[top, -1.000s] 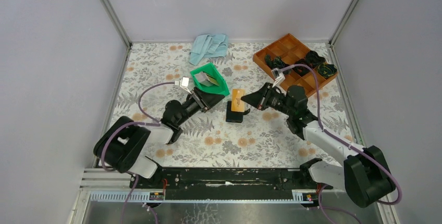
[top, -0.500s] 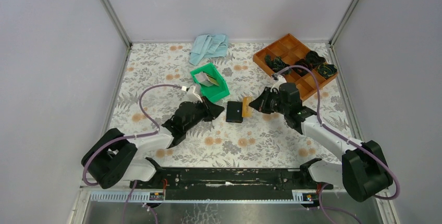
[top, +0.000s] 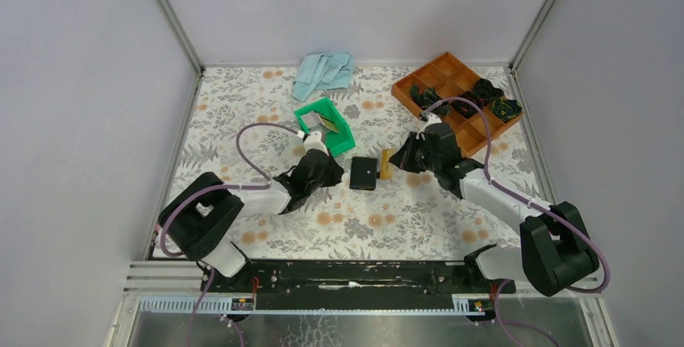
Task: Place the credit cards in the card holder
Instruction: Insert the credit card into the card holder.
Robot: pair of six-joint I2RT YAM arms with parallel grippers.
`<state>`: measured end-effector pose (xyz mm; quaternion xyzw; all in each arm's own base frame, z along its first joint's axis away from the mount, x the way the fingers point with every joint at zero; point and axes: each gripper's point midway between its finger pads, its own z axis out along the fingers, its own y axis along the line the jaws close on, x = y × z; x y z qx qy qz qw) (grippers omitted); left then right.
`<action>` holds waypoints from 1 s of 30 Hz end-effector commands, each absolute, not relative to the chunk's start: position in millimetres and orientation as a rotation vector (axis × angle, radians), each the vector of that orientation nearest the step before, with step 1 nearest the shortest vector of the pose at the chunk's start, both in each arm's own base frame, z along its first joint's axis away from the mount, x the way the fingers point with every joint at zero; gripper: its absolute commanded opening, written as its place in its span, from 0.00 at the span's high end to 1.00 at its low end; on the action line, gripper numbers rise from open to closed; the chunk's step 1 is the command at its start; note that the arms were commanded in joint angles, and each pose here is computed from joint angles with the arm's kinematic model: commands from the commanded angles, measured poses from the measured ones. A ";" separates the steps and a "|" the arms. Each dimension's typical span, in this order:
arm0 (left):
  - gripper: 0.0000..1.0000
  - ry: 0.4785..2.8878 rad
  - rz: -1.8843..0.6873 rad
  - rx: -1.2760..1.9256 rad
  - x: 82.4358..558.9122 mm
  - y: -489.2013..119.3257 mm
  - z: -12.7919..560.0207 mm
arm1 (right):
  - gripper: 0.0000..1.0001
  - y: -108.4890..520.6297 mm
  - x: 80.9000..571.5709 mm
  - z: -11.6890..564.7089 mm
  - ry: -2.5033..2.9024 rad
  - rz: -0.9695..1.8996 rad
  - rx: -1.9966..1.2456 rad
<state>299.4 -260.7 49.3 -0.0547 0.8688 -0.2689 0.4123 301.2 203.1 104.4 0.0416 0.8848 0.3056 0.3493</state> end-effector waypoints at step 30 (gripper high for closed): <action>0.93 2.294 -0.594 -0.106 303.5 -279.0 2.6 | 1.00 214.3 319.0 67.8 2.354 0.749 0.104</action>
